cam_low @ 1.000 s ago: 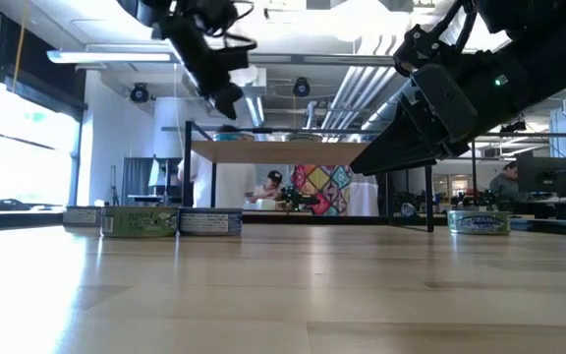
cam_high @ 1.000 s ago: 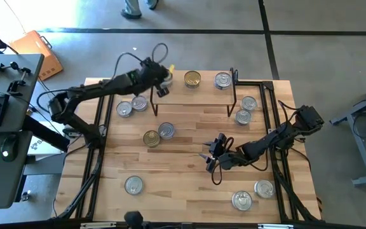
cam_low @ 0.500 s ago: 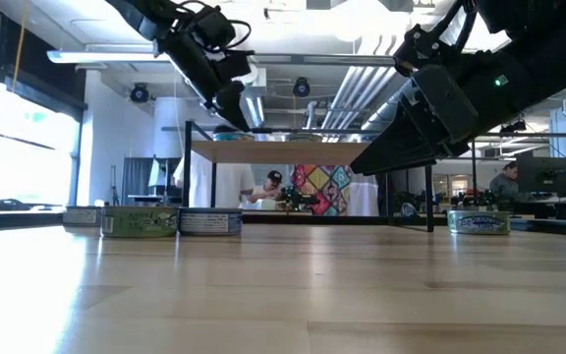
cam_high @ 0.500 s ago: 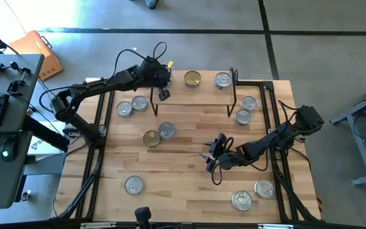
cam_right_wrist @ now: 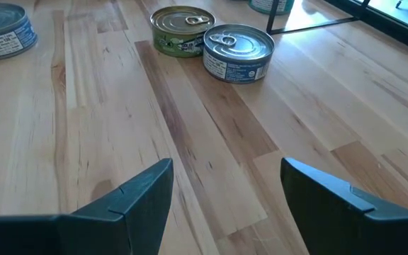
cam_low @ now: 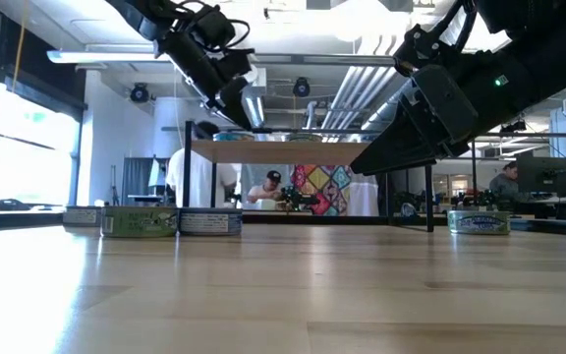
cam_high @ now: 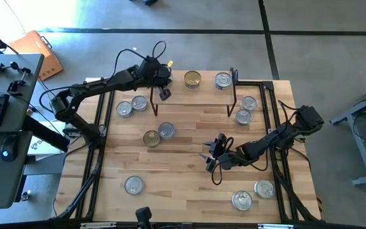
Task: Stack canned seafood by type on shelf
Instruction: Adjust the tuna cans on the shelf
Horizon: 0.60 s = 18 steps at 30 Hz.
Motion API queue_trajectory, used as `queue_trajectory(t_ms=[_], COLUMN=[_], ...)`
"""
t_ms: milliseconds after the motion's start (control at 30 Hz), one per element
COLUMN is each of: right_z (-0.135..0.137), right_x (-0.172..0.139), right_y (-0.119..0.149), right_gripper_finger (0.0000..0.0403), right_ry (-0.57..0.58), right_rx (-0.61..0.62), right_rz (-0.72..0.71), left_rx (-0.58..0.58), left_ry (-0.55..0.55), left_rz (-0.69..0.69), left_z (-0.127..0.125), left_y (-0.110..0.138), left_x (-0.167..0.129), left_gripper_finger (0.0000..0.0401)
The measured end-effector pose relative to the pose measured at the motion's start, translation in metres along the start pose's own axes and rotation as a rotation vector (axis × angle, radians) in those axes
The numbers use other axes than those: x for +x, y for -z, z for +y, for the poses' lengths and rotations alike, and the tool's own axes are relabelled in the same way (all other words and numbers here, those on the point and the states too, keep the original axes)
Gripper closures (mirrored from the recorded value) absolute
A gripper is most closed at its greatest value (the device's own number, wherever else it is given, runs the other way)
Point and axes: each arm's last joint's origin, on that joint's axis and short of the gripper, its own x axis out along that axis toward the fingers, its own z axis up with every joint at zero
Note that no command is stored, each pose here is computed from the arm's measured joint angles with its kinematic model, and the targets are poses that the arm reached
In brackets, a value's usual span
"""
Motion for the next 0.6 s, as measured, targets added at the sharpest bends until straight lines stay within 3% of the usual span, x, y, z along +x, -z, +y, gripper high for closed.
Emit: queue_trajectory(t_ms=[233,400,600], right_z=[0.0,0.0,0.0], right_x=[0.0,0.0,0.0], right_y=[0.0,0.0,0.0], right_gripper_finger=[0.0149,0.0149,0.0149], right_ry=[0.0,0.0,0.0], right_rx=[0.0,0.0,0.0], right_rz=[0.0,0.0,0.0], left_rx=[-0.002,-0.004,-0.005], left_ry=[0.012,-0.118,-0.05], left_rz=[-0.01,0.022,0.005], left_z=[-0.0016,0.0026,0.0016], left_y=[-0.0011,-0.0003,-0.0003], left_x=[0.0,-0.0001,0.0006], left_gripper_finger=[0.0401,0.0401,0.0401])
